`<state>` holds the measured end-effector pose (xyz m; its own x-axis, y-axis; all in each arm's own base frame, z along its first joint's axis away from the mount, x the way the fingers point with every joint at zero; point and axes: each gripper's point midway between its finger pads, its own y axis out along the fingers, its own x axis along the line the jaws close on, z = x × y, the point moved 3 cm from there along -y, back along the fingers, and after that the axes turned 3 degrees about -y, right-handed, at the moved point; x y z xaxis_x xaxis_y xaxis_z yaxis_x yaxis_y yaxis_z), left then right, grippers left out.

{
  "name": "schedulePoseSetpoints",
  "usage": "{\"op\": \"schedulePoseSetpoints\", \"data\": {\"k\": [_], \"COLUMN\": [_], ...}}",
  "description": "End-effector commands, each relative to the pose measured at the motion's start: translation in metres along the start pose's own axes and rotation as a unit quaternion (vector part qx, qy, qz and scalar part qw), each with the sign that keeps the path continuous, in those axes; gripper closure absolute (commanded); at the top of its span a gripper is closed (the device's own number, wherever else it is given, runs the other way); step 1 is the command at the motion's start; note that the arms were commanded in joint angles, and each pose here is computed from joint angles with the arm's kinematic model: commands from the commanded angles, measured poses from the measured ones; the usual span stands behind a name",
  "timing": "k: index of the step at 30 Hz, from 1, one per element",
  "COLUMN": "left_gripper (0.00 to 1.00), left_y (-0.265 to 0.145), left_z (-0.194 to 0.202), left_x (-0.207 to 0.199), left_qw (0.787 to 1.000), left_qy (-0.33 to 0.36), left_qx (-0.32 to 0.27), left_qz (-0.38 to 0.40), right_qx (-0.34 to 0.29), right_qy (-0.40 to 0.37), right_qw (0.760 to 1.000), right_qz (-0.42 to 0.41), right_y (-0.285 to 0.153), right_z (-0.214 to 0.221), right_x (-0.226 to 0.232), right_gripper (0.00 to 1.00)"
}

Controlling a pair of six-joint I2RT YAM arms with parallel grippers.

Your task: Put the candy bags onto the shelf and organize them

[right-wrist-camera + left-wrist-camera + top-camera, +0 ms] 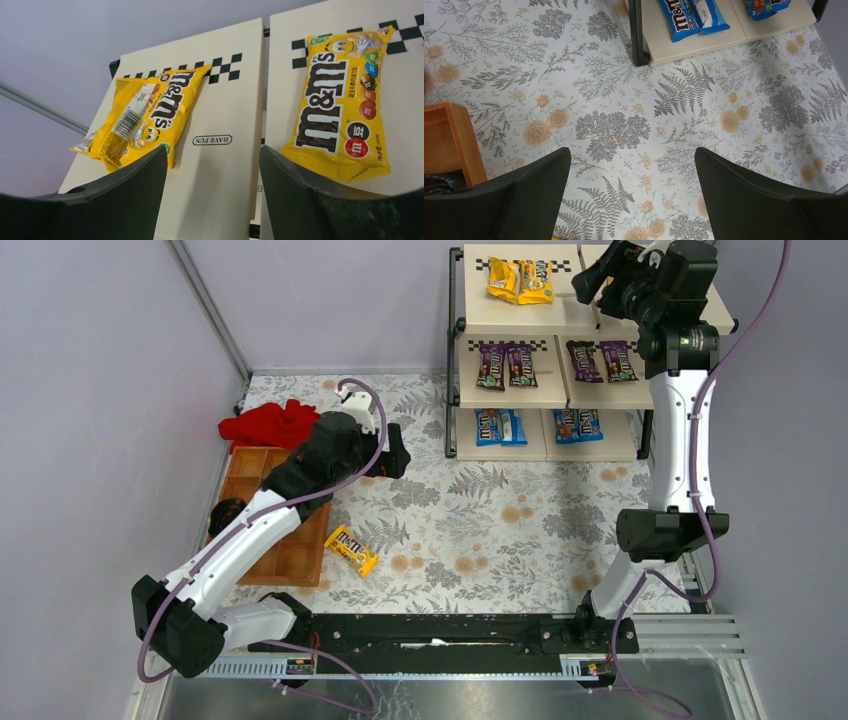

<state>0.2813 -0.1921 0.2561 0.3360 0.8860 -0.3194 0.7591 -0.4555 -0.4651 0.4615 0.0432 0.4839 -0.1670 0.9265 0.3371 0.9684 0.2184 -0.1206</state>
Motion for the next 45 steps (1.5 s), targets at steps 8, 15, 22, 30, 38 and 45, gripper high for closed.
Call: {"op": "schedulePoseSetpoints", "data": {"k": [8,15,22,30,38,45], "left_gripper": [0.01,0.01,0.01,0.01,0.01,0.01], "left_y": [-0.008,-0.008,-0.004,0.009,0.011,0.006], "left_z": [-0.016,-0.014,-0.012,-0.003,0.016,0.073], "left_x": [-0.006,-0.006,-0.005,-0.002,-0.004,-0.005], "left_qw": [0.999,0.999,0.999,1.000,0.998,0.982], "left_qy": [-0.005,-0.005,-0.004,-0.011,-0.049,-0.149], "left_qx": [-0.037,-0.035,-0.029,-0.003,0.041,0.113], "left_qz": [0.021,0.022,0.019,0.020,0.022,0.039], "right_qx": [-0.004,-0.020,-0.003,0.006,0.070,0.120], "right_qy": [-0.004,-0.006,-0.005,-0.008,-0.011,0.062], "right_qw": [0.999,0.999,0.998,0.980,0.934,0.896], "right_qz": [0.049,0.050,-0.064,-0.201,-0.350,-0.423], "right_y": [0.005,-0.003,-0.038,-0.117,-0.175,-0.187], "right_z": [-0.002,-0.011,-0.004,0.039,0.128,0.220], "right_x": [-0.014,-0.011,0.042,0.089,0.117,0.115], "right_gripper": [0.28,0.30,0.29,0.19,0.08,0.00]}}
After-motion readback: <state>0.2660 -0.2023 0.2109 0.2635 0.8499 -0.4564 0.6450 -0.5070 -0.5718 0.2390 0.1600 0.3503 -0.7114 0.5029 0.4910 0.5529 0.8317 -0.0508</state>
